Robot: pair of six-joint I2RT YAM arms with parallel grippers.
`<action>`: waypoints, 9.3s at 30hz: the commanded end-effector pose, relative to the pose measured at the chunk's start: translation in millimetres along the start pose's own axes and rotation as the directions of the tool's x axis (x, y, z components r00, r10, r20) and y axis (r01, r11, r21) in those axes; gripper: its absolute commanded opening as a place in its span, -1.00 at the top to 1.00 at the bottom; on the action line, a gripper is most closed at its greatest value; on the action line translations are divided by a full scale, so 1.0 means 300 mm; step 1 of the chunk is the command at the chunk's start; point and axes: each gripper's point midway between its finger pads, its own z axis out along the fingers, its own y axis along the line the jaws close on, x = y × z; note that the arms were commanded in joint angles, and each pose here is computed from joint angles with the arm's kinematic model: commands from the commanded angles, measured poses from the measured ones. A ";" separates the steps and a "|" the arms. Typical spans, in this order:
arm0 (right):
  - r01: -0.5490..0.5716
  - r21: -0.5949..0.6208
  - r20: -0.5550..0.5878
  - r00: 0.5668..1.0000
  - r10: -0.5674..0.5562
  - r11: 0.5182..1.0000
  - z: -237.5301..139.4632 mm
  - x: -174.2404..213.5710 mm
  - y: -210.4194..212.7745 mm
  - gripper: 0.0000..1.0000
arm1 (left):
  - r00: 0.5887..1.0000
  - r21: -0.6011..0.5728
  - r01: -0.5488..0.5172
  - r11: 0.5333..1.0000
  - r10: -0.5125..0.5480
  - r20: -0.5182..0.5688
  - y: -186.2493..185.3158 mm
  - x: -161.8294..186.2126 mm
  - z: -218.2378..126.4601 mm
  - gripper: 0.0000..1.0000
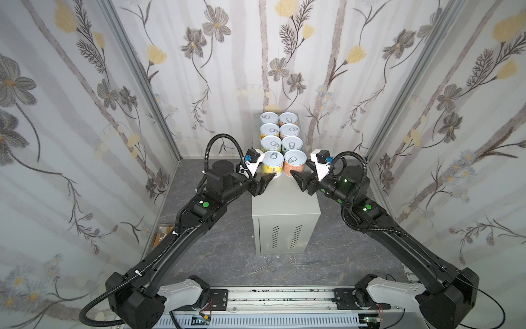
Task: Place and organize the canned foods onto the counter
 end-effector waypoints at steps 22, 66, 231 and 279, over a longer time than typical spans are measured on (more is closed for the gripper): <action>0.002 0.000 -0.056 0.998 -0.002 1.000 0.014 0.058 -0.001 -0.44 | 1.000 -0.027 -0.013 1.000 0.014 0.024 0.021 -0.020 0.009 -0.35; 0.008 0.024 -0.073 0.997 -0.006 1.000 0.010 0.075 -0.016 -0.57 | 1.000 0.022 -0.007 1.000 0.007 0.022 -0.004 -0.012 0.020 -0.31; -0.158 0.507 -0.604 0.636 0.480 0.847 0.357 1.133 -0.933 -0.31 | 0.993 -0.515 -0.114 0.849 0.103 -0.050 0.695 0.093 -0.038 -1.00; -0.116 0.408 -0.357 0.892 0.276 0.905 -0.500 -0.098 -0.253 -0.14 | 0.994 -0.334 0.051 0.941 -0.017 0.104 0.389 0.041 -0.318 -1.00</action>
